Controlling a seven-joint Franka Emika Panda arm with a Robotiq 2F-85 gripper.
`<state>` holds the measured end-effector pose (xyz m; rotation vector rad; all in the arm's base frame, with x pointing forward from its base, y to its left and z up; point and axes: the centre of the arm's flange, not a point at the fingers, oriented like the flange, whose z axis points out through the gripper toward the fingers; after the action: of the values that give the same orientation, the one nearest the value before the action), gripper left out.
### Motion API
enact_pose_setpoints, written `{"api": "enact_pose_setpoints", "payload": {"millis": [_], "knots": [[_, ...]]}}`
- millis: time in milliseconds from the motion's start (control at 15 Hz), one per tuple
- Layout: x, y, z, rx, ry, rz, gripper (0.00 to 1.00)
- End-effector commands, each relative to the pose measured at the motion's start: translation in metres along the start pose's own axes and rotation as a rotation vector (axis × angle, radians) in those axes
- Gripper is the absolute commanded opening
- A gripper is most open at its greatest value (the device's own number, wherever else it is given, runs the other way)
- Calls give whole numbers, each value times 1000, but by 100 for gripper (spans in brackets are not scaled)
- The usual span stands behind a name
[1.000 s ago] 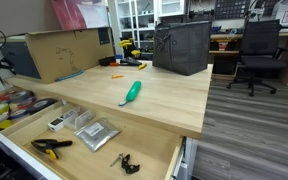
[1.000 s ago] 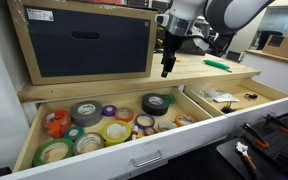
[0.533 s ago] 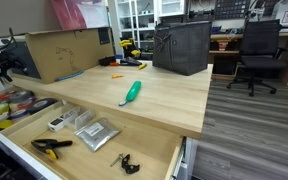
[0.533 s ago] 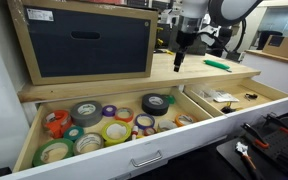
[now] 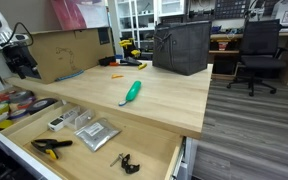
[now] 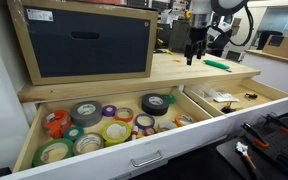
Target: Put the red bottle on the left side of the open drawer.
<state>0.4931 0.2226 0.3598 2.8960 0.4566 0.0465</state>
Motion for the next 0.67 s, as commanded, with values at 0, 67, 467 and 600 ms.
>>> {"api": "enact_pose_setpoints", "payload": {"millis": [0, 67, 467, 600], "knots": [[-4, 28, -13, 6, -46, 179, 100], [-4, 36, -14, 12, -56, 217, 100], [-1, 85, -32, 133, -62, 366, 100], [0, 101, -45, 197, -51, 400, 100]]}}
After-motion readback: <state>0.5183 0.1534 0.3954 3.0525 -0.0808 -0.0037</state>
